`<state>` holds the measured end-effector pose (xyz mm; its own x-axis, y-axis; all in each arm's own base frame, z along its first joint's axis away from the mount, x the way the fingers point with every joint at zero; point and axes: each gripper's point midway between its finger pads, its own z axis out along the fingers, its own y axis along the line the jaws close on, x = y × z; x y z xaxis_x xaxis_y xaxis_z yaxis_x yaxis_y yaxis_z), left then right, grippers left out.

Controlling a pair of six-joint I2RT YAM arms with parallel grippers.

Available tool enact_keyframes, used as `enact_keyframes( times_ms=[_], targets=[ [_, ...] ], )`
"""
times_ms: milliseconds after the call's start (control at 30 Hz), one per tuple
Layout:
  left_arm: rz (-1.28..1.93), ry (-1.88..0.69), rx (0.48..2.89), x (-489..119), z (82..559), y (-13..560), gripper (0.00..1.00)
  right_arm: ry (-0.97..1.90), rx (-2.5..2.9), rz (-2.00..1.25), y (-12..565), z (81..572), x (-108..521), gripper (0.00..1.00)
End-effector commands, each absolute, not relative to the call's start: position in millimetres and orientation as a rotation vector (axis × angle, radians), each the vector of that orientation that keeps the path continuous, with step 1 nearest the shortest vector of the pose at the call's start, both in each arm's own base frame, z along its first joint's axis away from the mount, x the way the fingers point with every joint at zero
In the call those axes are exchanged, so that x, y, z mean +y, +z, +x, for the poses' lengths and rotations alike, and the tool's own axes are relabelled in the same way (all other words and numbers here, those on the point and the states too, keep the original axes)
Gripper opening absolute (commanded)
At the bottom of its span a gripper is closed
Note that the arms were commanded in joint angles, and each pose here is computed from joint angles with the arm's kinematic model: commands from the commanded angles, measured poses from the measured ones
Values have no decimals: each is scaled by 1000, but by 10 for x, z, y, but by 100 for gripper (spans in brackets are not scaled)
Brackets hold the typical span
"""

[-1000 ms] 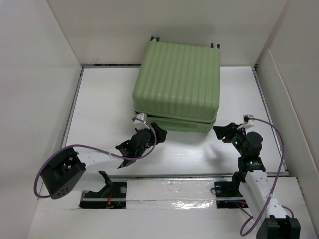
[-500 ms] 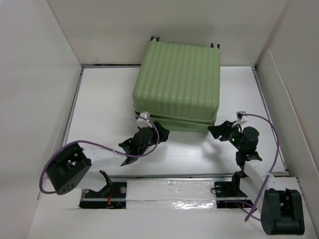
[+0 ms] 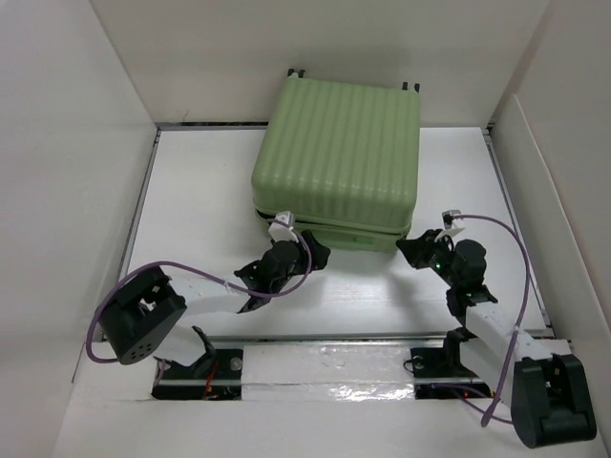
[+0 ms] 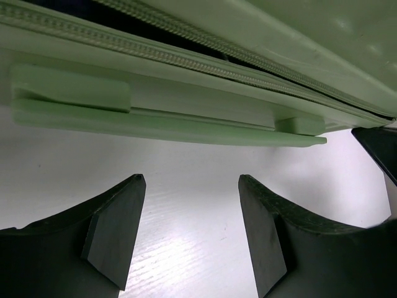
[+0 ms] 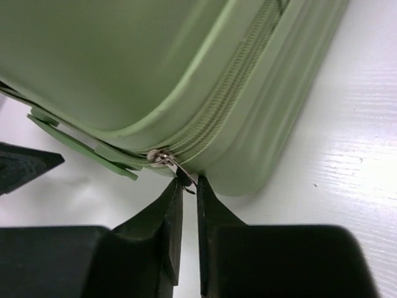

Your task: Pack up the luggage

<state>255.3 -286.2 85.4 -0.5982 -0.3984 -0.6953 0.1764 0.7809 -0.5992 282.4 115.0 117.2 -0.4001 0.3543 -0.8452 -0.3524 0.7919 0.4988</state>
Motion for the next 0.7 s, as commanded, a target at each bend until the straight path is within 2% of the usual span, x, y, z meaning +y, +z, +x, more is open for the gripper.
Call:
enact_keyframes(
  times_ms=[0, 200, 533, 667],
  targets=[
    [-149, -857, 1983, -3038, 2687, 1136, 59, 724, 1664, -70, 1721, 2933, 1288, 10],
    [-138, -837, 1952, -3190, 2832, 1225, 59, 701, 1674, -66, 1739, 2714, 1450, 0],
    [-127, -846, 1960, -3491, 2986, 1173, 58, 648, 1776, -70, 1547, 2388, 1659, 0],
    [-125, -845, 1962, -3583, 3010, 1152, 58, 701, 1790, -145, 1576, 2268, 2012, 0]
  ],
)
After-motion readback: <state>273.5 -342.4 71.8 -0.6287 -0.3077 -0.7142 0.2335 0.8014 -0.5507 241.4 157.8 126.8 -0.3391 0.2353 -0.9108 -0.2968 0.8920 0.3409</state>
